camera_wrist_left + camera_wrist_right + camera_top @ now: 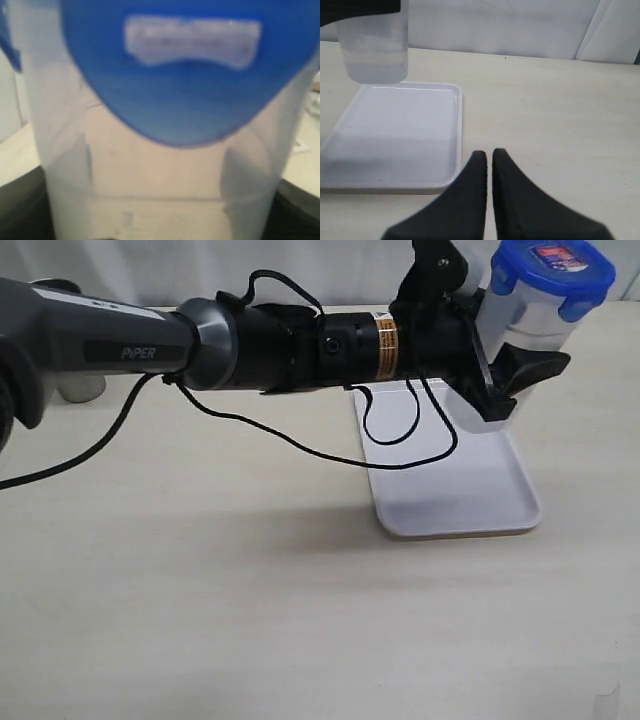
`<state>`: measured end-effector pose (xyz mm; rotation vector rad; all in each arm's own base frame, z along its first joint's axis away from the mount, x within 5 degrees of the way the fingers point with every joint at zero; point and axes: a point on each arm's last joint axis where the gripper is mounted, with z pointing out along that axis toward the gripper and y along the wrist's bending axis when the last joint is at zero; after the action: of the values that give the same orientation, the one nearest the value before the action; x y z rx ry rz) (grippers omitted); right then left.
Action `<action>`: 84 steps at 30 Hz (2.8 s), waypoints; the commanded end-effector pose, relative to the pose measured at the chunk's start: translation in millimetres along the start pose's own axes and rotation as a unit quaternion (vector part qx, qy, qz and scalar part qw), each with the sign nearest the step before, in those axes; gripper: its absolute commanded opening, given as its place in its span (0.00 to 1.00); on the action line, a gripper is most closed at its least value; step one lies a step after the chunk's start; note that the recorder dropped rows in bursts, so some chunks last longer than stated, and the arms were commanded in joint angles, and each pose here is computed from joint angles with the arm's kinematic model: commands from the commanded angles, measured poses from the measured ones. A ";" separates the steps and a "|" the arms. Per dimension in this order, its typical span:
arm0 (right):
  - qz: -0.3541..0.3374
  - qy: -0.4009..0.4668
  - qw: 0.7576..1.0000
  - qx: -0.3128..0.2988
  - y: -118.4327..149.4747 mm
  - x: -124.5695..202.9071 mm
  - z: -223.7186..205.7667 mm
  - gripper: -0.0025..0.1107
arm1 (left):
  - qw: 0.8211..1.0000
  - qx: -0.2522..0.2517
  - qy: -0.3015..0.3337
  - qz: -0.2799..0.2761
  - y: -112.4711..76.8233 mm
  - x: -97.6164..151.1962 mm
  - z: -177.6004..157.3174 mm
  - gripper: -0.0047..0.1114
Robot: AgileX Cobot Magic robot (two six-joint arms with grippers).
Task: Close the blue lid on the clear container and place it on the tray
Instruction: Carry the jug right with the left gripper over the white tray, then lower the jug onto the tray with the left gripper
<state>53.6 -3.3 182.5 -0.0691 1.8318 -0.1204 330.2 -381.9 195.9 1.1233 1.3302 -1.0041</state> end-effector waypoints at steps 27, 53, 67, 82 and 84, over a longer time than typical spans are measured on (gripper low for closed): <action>-0.004 -0.003 1.000 0.004 -0.5 0.2 -0.2 0.06 | 0.995 -0.061 -0.074 -0.034 12.6 106.8 11.6 0.04; -0.004 -0.003 1.000 0.004 -0.5 0.2 -0.2 0.06 | 0.996 -0.075 -0.042 -0.040 15.0 112.9 12.0 0.20; -0.004 -0.003 1.000 0.004 -0.5 0.2 -0.2 0.06 | 0.995 -0.083 -0.022 -0.042 16.2 116.6 12.0 0.92; -0.004 -0.003 1.000 0.004 -0.5 0.2 -0.2 0.06 | 0.999 -0.039 0.009 -0.036 24.6 123.1 0.8 0.92; -0.004 -0.003 1.000 0.004 -0.5 0.2 -0.2 0.06 | 0.998 -0.042 0.010 -0.035 28.0 123.6 -1.6 0.92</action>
<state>53.6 -3.3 182.5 -0.0691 1.8318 -0.1204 355.9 -368.4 68.1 1.0323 1.4273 -0.9752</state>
